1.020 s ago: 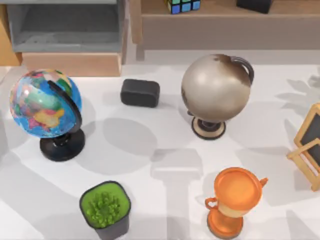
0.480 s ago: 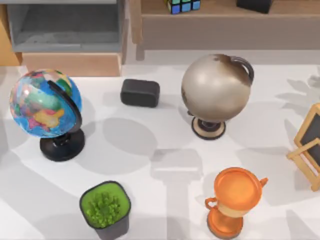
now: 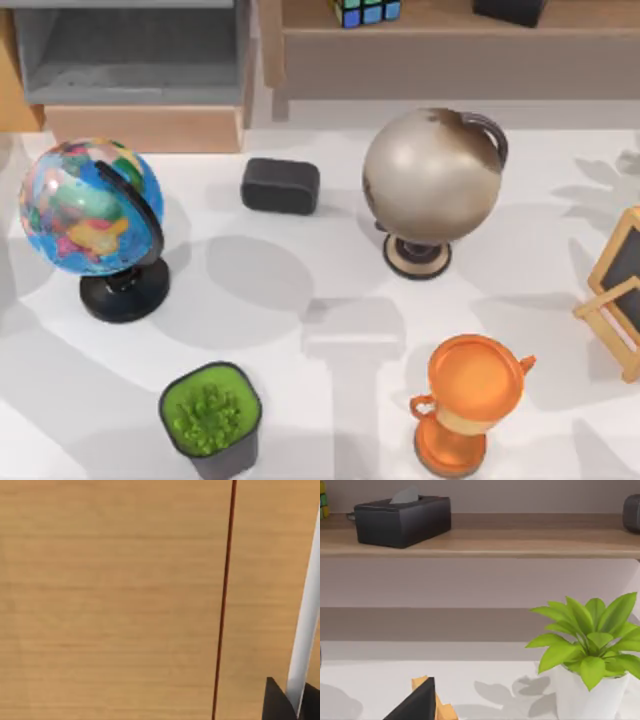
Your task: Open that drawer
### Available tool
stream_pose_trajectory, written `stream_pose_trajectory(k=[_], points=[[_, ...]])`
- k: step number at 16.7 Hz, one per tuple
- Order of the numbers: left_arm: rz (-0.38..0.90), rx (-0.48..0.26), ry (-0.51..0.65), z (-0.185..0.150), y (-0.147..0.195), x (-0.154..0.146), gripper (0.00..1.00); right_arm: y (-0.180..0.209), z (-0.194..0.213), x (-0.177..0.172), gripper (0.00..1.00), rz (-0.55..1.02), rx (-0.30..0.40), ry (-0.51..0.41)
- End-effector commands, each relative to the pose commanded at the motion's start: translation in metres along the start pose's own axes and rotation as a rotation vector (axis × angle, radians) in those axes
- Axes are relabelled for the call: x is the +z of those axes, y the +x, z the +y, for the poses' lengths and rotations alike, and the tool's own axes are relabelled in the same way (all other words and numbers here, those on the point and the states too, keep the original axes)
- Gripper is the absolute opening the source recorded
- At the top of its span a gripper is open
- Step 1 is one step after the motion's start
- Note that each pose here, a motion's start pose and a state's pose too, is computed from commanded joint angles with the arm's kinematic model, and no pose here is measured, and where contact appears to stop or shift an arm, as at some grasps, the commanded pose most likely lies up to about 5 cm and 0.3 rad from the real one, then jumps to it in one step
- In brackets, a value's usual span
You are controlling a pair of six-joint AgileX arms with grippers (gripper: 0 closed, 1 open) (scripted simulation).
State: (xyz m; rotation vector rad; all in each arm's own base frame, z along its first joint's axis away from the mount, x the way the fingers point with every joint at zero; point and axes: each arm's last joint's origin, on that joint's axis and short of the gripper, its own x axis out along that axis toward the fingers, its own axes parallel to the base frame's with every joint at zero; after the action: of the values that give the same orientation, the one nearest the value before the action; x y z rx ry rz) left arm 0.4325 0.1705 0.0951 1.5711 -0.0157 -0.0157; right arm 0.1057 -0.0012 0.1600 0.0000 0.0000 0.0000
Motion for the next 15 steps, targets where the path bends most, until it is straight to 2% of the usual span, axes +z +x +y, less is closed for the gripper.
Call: stream_pose_trajectory(k=[6,15], points=[[-0.001,-0.011,-0.011,-0.003,-0.008,-0.001,0.00,0.000,0.000,0.000,1.00,0.000,0.000,0.000],[0.003,-0.017,-0.013,-0.005,-0.064,-0.001,0.00,0.000,0.000,0.000,1.00,0.000,0.000,0.000]])
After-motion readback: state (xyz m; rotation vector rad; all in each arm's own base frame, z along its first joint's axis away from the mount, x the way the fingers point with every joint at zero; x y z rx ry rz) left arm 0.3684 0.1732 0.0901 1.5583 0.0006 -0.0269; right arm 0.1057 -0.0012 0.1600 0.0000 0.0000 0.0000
